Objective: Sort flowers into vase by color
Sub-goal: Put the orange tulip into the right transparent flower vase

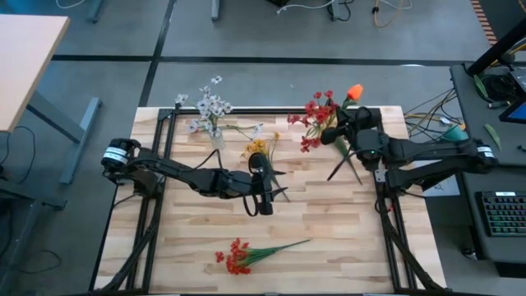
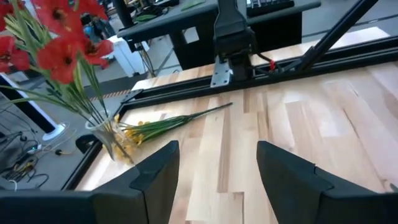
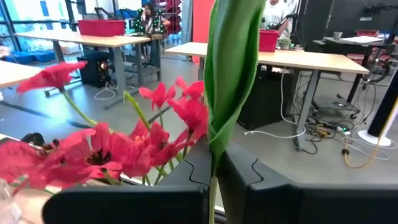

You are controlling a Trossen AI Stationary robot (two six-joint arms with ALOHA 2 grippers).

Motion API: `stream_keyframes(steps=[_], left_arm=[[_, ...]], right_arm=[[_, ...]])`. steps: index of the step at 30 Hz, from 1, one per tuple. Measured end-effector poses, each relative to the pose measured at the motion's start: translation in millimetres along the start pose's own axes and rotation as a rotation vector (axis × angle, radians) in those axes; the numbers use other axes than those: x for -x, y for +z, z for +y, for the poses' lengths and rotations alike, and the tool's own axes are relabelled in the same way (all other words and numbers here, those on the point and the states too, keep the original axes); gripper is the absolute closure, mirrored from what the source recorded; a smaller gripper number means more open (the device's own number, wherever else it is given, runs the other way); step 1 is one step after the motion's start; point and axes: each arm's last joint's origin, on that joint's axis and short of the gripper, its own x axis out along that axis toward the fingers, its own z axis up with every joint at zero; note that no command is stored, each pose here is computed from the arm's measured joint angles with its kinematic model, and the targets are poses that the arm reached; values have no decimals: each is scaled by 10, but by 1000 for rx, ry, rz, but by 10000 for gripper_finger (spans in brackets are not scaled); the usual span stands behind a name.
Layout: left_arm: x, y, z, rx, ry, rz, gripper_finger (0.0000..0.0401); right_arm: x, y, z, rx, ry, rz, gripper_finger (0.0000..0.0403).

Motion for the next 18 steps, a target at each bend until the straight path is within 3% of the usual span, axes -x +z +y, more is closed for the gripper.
stream_keyframes(steps=[18], left_arm=[[1, -25, -4, -7, 3, 25, 202]], right_arm=[[-136, -127, 110, 64, -44, 30, 394]])
